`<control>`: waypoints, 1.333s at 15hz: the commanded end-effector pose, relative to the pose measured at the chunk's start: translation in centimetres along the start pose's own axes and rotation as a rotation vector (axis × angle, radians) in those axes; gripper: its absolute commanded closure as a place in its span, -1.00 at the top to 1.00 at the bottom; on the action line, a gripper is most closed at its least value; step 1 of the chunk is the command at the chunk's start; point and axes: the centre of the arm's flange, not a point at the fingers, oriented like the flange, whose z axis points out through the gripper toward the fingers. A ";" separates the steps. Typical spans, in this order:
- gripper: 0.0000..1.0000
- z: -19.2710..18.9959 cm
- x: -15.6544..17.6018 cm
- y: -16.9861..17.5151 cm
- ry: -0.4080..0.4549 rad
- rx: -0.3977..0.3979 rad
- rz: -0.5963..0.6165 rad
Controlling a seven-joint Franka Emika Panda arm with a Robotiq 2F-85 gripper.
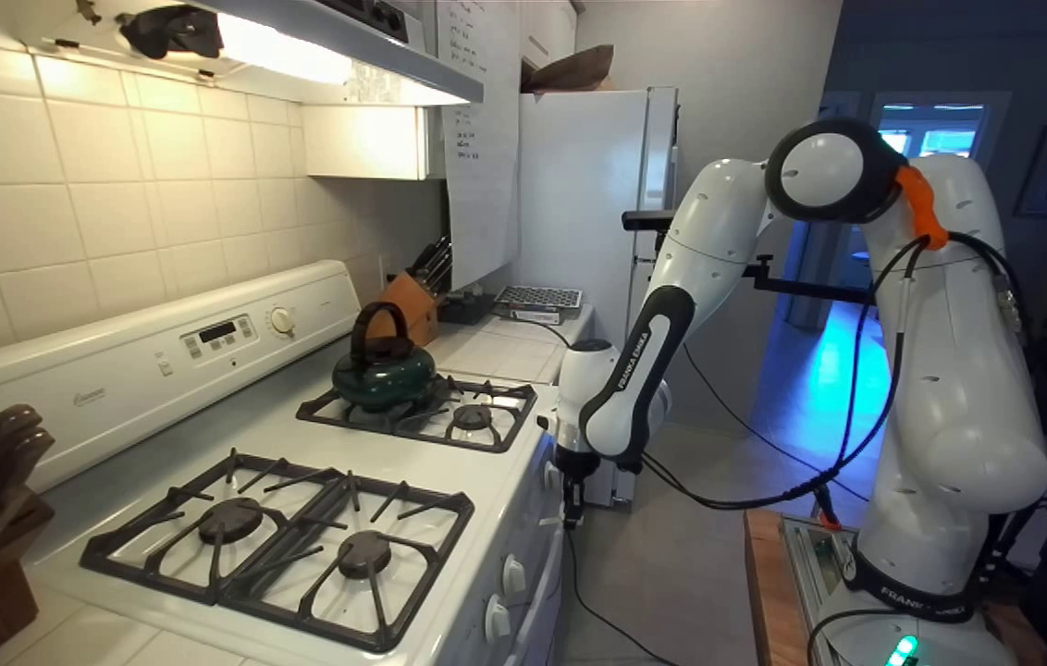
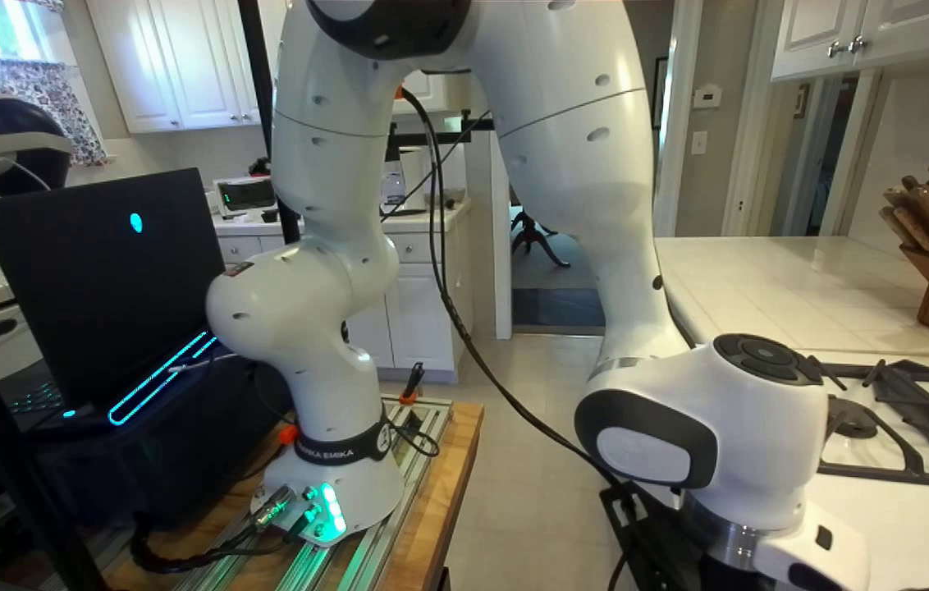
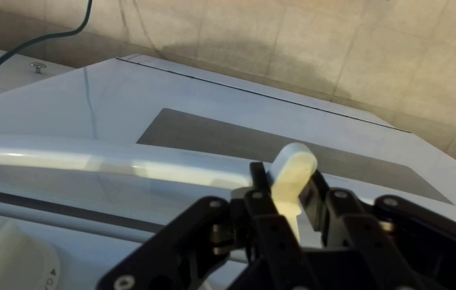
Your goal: Move the lever on the stove to the left.
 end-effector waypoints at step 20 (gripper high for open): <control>-0.87 -1.2 9.0 -13.0 -0.053 0.074 -0.007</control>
